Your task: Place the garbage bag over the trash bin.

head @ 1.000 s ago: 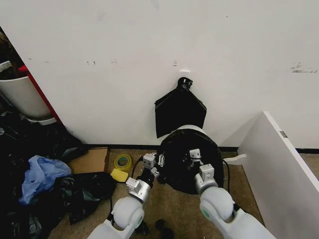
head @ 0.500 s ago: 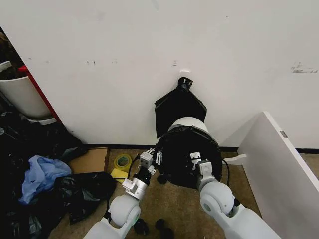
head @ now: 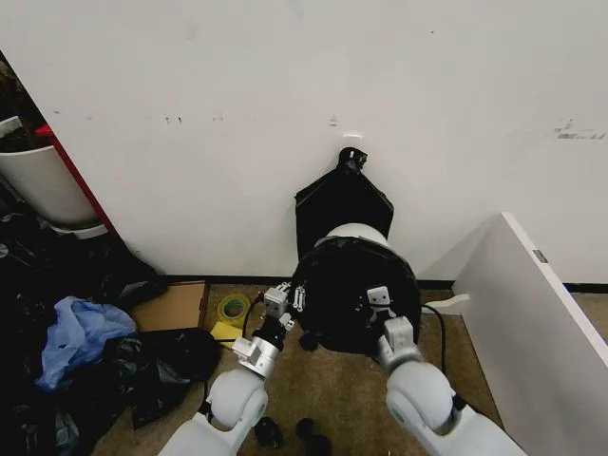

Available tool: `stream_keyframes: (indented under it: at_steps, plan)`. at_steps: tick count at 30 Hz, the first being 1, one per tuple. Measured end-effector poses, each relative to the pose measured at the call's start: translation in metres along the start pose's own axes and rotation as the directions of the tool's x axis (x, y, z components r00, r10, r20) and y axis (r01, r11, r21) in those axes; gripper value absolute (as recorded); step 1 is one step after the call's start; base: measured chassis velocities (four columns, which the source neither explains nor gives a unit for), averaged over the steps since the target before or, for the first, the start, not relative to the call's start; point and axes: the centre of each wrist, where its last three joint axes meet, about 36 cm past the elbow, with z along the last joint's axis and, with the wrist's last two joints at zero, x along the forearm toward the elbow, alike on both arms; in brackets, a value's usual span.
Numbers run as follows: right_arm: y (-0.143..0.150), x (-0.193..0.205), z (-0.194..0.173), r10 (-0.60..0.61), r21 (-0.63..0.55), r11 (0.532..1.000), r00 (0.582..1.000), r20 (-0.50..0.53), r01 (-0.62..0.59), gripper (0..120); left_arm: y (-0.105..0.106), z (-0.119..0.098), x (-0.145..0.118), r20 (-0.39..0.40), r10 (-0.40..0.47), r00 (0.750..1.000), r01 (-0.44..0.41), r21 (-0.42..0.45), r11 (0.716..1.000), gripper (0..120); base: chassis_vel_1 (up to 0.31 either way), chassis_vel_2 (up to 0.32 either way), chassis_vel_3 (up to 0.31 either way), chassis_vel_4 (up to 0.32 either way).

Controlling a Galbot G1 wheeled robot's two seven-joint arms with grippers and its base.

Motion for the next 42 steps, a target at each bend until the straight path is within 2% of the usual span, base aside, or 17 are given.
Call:
stream_keyframes:
  at_steps: [1, 3, 5, 8, 9, 10, 11, 12, 14, 15, 18, 20, 23, 26, 28, 34, 42]
  plan:
    - [-0.001, 0.007, 0.004, -0.080, 0.017, 0.997, 0.992, 0.096, 0.079, 16, 0.004, -0.004, -0.003, -0.027, -0.027, 0.999, 0.028, 0.028, 0.999, 2, 0.000, 0.000, 0.000, 0.000]
    - [-0.003, 0.012, 0.006, -0.147, 0.035, 0.989, 0.976, 0.163, 0.143, 24, 0.007, -0.010, -0.006, -0.063, -0.052, 0.997, 0.055, 0.053, 0.997, 2, 0.000, 0.000, 0.000, 0.000]
    - [-0.003, 0.016, 0.006, -0.212, 0.046, 0.977, 0.951, 0.227, 0.207, 33, 0.010, -0.018, -0.009, -0.127, -0.086, 0.988, 0.099, 0.101, 0.990, 2, 0.000, 0.000, 0.000, 0.000]
    - [-0.002, 0.016, 0.004, -0.224, 0.036, 0.974, 0.939, 0.261, 0.222, 41, 0.011, -0.028, -0.008, -0.199, -0.113, 0.974, 0.147, 0.167, 0.975, 2, 0.000, 0.000, 0.000, 0.000]
    - [0.000, 0.017, 0.002, -0.211, 0.027, 0.977, 0.940, 0.267, 0.212, 44, 0.012, -0.032, -0.009, -0.237, -0.127, 0.963, 0.177, 0.204, 0.963, 2, 0.000, 0.000, 0.000, 0.000]
    - [0.005, 0.020, 0.000, -0.137, 0.012, 0.990, 0.956, 0.259, 0.139, 51, 0.014, -0.038, -0.010, -0.304, -0.143, 0.942, 0.227, 0.264, 0.938, 2, 0.000, 0.000, 0.000, 0.000]
    - [0.006, 0.021, 0.000, -0.109, 0.012, 0.994, 0.961, 0.255, 0.110, 51, 0.015, -0.039, -0.011, -0.323, -0.147, 0.935, 0.242, 0.278, 0.930, 2, 0.000, 0.000, 0.000, 0.000]
    - [0.011, 0.023, -0.002, -0.010, 0.015, 1.000, 0.970, 0.243, 0.007, 57, 0.020, -0.043, -0.013, -0.364, -0.155, 0.918, 0.276, 0.308, 0.911, 2, 0.000, 0.000, 0.000, 0.000]
    - [0.012, 0.025, -0.003, 0.037, 0.013, 0.999, 0.970, 0.240, -0.041, 61, 0.025, -0.046, -0.014, -0.387, -0.164, 0.907, 0.299, 0.321, 0.899, 2, 0.000, 0.000, 0.000, 0.000]
    - [0.015, 0.026, -0.004, 0.111, 0.007, 0.993, 0.965, 0.239, -0.116, 66, 0.034, -0.050, -0.016, -0.409, -0.184, 0.894, 0.334, 0.334, 0.881, 2, 0.000, 0.000, 0.000, 0.000]
    - [0.020, 0.026, -0.005, 0.251, 0.025, 0.964, 0.941, 0.227, -0.263, 79, 0.059, -0.059, -0.016, -0.424, -0.250, 0.870, 0.414, 0.356, 0.838, 2, 0.000, 0.000, 0.000, 0.000]
    - [0.024, 0.025, -0.003, 0.313, 0.039, 0.944, 0.929, 0.197, -0.326, 88, 0.071, -0.065, -0.017, -0.418, -0.279, 0.864, 0.444, 0.376, 0.813, 2, 0.000, 0.000, 0.000, 0.000]
    - [0.026, 0.026, 0.001, 0.347, 0.032, 0.934, 0.924, 0.162, -0.356, 94, 0.078, -0.070, -0.019, -0.410, -0.296, 0.863, 0.460, 0.393, 0.796, 2, 0.000, 0.000, 0.000, 0.000]
    - [0.031, 0.026, 0.004, 0.365, -0.035, 0.931, 0.926, 0.093, -0.363, 100, 0.084, -0.077, -0.020, -0.406, -0.299, 0.864, 0.468, 0.424, 0.775, 2, 0.000, 0.000, 0.000, 0.000]
    - [0.033, 0.023, 0.005, 0.358, -0.113, 0.929, 0.933, 0.041, -0.352, 100, 0.084, -0.079, -0.018, -0.406, -0.294, 0.865, 0.466, 0.433, 0.772, 2, 0.000, 0.000, 0.000, 0.000]
    - [0.035, 0.014, 0.009, 0.323, -0.242, 0.916, 0.946, -0.028, -0.320, 100, 0.079, -0.083, -0.016, -0.406, -0.275, 0.871, 0.454, 0.457, 0.765, 2, 0.000, 0.000, 0.000, 0.000]
    - [0.024, -0.004, 0.024, 0.337, -0.237, 0.912, 0.941, -0.027, -0.334, 100, 0.071, -0.092, -0.011, -0.417, -0.230, 0.879, 0.429, 0.482, 0.764, 2, 0.000, 0.000, 0.000, 0.000]
